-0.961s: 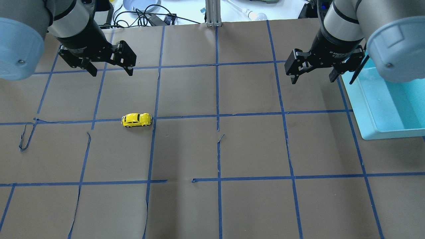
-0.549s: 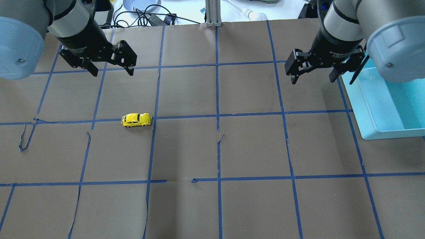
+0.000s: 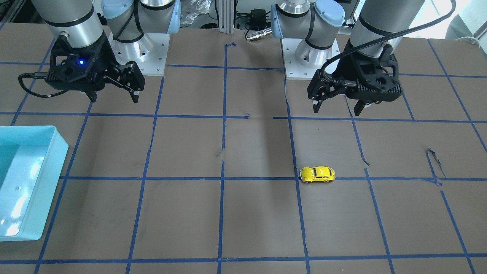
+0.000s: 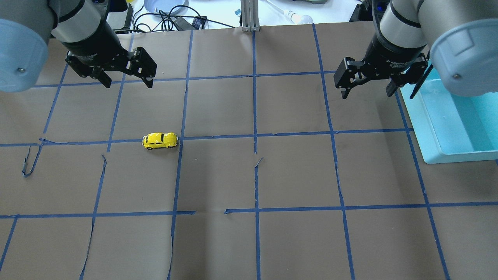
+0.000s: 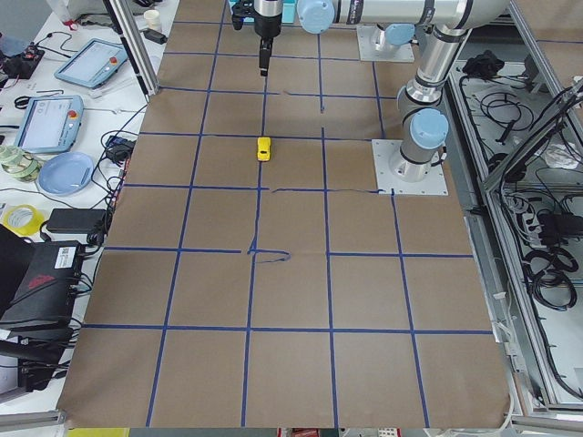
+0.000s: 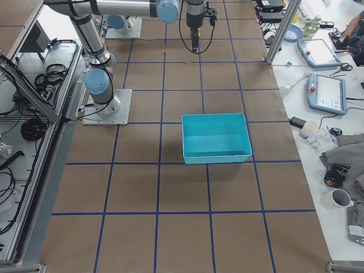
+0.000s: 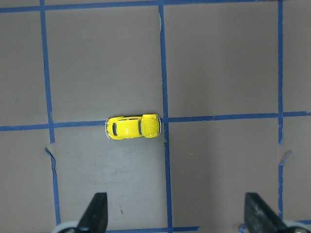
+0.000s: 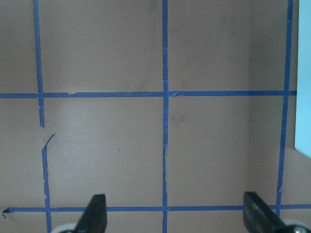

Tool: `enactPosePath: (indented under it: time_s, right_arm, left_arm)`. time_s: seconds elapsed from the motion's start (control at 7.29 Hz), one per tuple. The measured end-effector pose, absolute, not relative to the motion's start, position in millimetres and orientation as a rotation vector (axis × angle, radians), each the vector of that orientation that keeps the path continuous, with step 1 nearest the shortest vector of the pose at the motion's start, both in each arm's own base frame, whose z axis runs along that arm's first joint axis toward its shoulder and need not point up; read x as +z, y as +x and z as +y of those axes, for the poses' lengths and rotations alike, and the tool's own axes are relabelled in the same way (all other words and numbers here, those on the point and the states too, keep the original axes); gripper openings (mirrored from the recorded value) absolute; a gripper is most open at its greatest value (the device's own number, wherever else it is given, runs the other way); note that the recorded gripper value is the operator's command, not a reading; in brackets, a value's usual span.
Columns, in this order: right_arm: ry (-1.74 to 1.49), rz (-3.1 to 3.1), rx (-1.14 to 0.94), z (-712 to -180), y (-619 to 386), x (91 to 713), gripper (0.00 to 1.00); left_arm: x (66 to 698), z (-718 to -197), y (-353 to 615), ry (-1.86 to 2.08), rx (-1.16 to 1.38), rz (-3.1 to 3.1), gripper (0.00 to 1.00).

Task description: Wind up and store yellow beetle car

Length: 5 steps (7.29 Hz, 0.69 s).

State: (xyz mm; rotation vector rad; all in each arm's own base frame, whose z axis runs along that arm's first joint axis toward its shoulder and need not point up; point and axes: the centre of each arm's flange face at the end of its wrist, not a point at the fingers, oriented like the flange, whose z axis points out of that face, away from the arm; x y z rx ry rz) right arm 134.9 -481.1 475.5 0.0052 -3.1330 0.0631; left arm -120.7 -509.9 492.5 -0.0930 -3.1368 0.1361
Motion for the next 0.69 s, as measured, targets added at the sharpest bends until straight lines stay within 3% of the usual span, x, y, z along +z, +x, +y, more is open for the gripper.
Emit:
enactPosePath:
  time_s: [0.69]
  right_arm:
    - [0.006,-3.133,0.066,-481.6,134.9,475.4,1.00]
  left_arm:
    - [494.3,-506.4,-119.5,-0.125,0.130,-3.148,1.00]
